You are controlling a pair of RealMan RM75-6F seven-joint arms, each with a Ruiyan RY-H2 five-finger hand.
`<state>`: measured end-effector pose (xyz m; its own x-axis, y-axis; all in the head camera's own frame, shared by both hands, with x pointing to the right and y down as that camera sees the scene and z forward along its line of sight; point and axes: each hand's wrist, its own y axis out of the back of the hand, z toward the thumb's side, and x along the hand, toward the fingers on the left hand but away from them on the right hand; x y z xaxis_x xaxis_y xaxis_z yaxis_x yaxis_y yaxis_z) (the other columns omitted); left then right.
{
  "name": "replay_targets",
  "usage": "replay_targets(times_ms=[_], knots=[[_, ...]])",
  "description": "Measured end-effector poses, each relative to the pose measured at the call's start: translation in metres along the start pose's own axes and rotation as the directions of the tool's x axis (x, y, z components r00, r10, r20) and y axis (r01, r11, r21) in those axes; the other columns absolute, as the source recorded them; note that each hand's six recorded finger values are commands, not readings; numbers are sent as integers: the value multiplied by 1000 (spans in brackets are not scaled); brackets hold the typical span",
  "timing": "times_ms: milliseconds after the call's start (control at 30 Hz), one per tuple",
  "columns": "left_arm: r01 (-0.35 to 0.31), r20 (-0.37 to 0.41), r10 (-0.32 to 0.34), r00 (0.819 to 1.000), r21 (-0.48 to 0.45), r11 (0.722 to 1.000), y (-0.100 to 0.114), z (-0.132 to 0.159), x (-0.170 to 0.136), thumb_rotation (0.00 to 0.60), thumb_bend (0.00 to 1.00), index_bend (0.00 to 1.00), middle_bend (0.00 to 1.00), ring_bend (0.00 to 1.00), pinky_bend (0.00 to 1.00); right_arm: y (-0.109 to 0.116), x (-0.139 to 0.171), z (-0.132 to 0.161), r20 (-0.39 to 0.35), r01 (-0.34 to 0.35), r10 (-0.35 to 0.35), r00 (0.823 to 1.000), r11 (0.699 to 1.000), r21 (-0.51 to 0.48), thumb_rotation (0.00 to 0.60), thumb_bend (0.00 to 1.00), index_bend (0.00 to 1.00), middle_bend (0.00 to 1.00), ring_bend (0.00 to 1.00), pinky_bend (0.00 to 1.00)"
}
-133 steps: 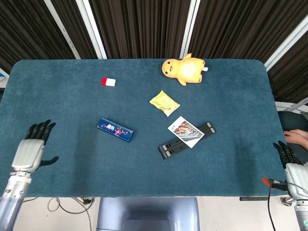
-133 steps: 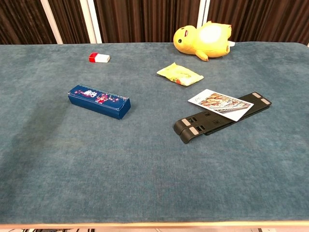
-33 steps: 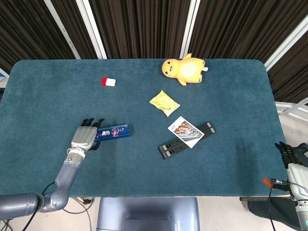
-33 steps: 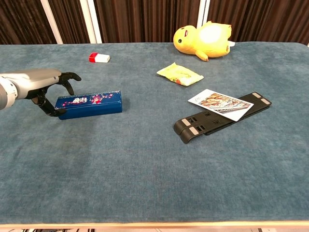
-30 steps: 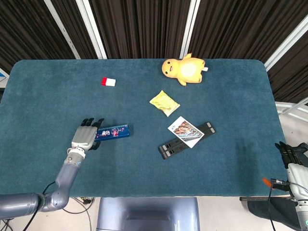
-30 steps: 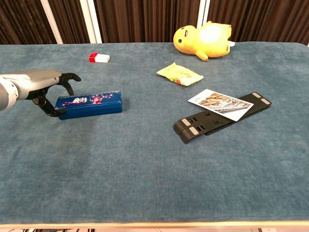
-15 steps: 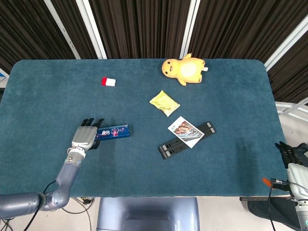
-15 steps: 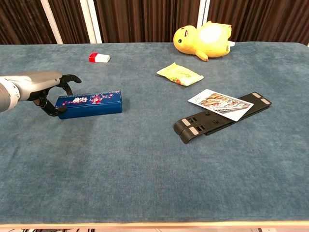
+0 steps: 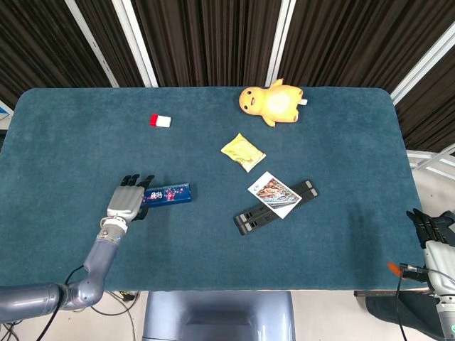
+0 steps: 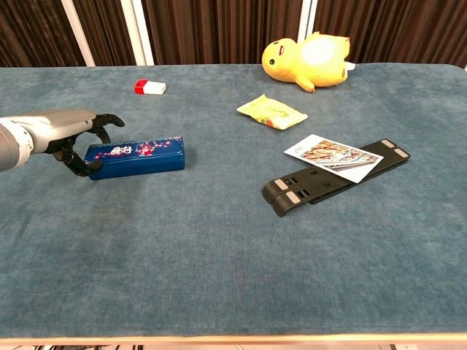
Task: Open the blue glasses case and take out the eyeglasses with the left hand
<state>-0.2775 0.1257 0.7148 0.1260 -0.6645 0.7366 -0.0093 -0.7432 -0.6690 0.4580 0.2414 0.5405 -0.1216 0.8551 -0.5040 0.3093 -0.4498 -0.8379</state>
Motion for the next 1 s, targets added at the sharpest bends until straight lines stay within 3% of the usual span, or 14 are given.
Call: replay_targets(times_ms=[300,1000], knots=[[-9,-2,9,1000,-5,1000,2,0,2,600,577,72,288,0,62,0,0,0,2,-1,1,1000,1000,-4,600,154,0,0,0,200],[-44,-82,41,996,-36,998,6,-18,30,600,556,53,155,0,62,0,0,0,5,3,-3,1000,1000,-1,600,154,0,0,0,200]])
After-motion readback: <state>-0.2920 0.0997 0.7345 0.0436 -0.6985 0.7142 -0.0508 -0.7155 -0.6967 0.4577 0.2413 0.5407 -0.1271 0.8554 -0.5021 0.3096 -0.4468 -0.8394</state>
